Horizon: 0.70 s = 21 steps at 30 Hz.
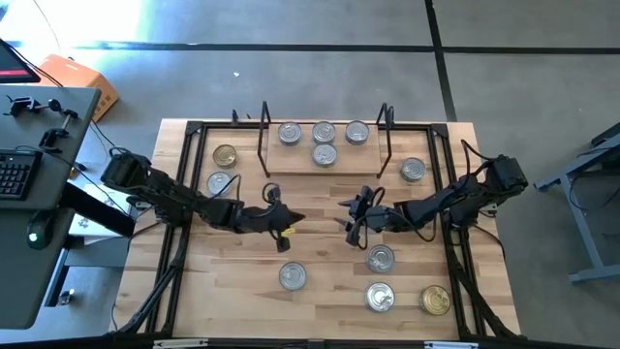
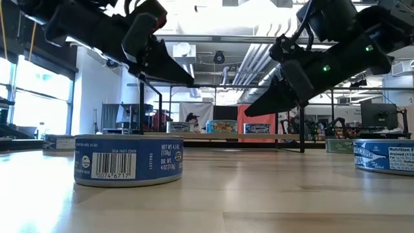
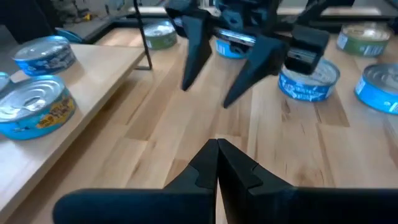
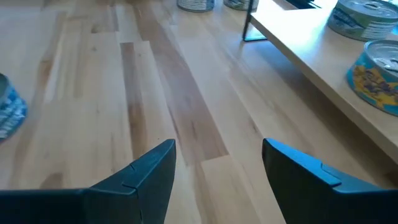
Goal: Stack canned seafood by type on shelf
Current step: Put the dark blue tuna can aligned with the other dark blue tuna can on the shelf
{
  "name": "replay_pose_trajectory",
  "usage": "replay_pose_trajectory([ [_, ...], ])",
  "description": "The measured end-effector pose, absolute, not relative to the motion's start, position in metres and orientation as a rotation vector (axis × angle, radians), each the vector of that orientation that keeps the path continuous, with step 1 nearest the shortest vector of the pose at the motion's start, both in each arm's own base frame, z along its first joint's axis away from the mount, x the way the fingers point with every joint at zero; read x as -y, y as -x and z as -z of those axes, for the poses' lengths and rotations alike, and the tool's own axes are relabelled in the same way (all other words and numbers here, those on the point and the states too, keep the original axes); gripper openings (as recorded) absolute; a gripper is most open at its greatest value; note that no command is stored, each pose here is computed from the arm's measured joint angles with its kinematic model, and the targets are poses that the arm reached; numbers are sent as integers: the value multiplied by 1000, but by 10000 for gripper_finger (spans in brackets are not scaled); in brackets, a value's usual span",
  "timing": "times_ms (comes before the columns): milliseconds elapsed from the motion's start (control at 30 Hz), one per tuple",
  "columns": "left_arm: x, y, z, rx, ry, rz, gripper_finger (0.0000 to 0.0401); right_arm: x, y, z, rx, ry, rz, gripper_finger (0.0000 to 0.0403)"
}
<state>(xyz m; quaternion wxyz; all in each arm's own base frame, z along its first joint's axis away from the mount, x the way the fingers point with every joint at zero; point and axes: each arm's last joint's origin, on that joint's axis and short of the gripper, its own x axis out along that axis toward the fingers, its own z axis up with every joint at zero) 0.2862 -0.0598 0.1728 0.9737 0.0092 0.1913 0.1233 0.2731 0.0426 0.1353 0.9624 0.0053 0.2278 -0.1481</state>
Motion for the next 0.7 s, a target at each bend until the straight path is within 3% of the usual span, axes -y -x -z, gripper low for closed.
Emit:
replay_pose_trajectory([
  [700,55,-277,-168,-365,-9,-261,0,-45,-275,-140,-439,-39,200,232],
])
